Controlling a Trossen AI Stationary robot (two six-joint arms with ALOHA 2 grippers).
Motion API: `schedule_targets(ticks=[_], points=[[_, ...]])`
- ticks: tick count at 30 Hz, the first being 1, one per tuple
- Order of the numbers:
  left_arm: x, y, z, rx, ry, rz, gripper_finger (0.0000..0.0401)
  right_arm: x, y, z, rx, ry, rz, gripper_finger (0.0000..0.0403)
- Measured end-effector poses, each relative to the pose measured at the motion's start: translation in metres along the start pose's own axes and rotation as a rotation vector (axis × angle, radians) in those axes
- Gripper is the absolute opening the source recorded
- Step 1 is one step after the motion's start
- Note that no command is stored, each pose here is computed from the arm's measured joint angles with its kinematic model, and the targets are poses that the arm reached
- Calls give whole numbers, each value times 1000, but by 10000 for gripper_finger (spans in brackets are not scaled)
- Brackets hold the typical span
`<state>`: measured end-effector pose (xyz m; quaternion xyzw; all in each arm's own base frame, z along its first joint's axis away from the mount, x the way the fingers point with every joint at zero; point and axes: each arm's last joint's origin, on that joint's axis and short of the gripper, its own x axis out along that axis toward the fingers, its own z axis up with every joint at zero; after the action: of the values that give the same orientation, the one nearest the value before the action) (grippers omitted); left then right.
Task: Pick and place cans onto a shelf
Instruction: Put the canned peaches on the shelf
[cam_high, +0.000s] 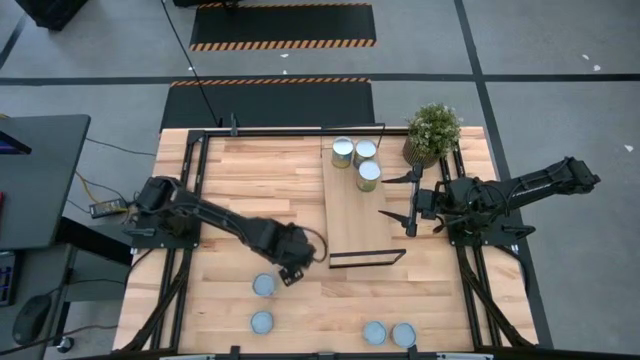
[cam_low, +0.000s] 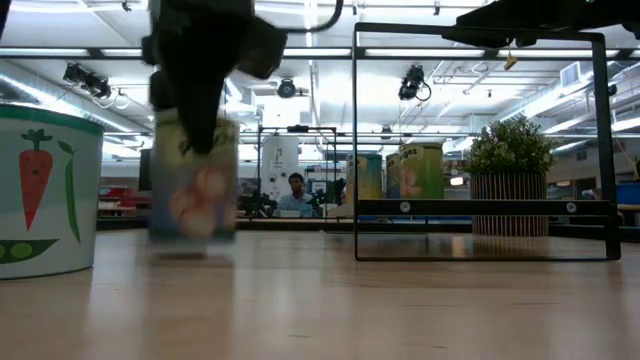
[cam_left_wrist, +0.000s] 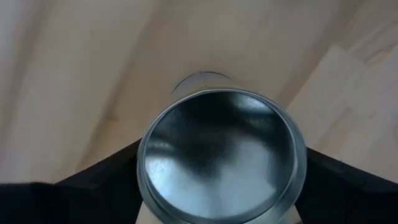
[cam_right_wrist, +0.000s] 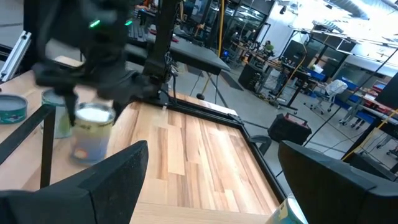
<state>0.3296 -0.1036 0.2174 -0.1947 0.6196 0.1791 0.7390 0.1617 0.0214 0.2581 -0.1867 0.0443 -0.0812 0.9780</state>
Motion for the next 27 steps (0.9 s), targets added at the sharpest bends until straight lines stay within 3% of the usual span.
schedule_targets(ticks=[8, 19, 23, 27], points=[[-34, 41, 28, 30, -49, -54, 327, 0, 0, 0, 0, 0, 0, 368], [-78, 80, 96, 108, -256, -69, 327, 0, 0, 0, 0, 0, 0, 368], [-76, 97, 116, 153, -337, 3, 327, 1, 0, 0, -1, -3, 1, 368], [-68, 111, 138, 166, -416, -8, 327, 3, 1, -1, -8, 7, 9, 368]])
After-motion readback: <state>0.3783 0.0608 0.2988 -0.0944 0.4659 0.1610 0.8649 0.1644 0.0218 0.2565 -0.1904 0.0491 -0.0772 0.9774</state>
